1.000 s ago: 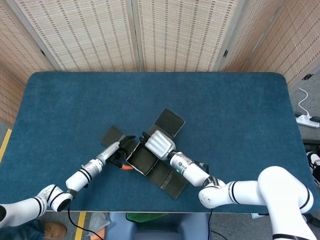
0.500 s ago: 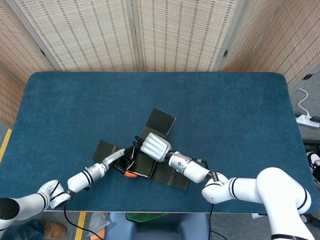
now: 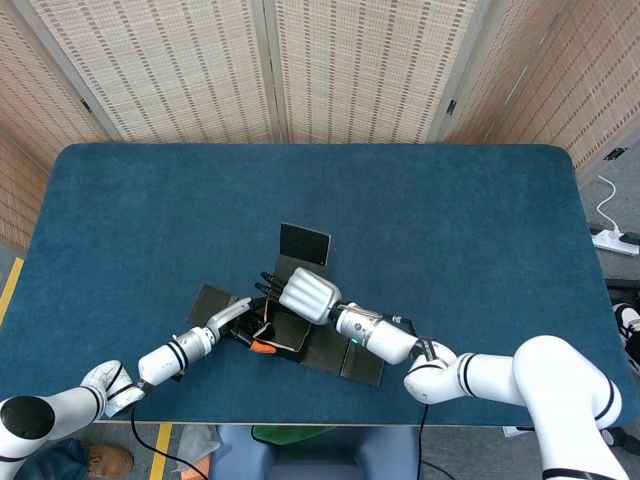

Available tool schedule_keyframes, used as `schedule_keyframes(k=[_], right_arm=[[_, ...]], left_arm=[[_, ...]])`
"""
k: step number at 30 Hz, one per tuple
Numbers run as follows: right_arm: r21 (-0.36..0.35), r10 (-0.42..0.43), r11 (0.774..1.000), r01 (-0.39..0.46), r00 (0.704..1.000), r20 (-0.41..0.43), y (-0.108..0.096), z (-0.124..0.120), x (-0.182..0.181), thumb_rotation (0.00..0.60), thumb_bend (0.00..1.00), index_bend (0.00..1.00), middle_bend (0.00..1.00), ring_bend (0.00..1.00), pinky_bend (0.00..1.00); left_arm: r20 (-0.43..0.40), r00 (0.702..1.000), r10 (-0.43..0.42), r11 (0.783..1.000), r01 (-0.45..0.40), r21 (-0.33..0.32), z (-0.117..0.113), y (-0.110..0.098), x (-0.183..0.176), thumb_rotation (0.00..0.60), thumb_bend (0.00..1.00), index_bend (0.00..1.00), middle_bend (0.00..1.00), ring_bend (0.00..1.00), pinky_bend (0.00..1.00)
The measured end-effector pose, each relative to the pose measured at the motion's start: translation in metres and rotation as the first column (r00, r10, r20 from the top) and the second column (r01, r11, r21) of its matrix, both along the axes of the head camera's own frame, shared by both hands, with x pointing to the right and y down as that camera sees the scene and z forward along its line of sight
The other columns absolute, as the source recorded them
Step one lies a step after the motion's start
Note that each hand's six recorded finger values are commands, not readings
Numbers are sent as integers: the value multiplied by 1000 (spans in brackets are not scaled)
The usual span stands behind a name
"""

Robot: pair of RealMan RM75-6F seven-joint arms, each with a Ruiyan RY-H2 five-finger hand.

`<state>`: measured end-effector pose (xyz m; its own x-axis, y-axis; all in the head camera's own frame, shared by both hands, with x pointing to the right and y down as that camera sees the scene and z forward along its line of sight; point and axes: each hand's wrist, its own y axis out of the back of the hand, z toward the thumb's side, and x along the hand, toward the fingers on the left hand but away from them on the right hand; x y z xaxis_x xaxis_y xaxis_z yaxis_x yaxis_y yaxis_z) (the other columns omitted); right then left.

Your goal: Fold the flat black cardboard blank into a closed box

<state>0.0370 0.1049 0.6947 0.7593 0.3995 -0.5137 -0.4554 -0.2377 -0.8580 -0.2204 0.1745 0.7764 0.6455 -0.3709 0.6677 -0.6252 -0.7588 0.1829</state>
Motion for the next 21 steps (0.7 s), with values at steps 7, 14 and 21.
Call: schedule_keyframes(k=[7,14,21], right_arm=[[-39,34,999,-35,999,-19,-3,-11,16,600,281,0,0,648,1000],[-123,140,983,-133,989,50,0,-41,44,600,279,0,0,642,1000],[-202,357,927,-316,908,218,-15,-81,94,600,280,0,0,648,1000]], left_arm=[[3,1000,-8,1000,8,7,-3,-2,-2,600,156,290,234,643,890],[-6,999,-54,999,54,-4,-14,-8,-12,600,156,289,247,644,890],[3,995,-95,995,95,-8,-28,-19,-35,600,162,351,315,643,890]])
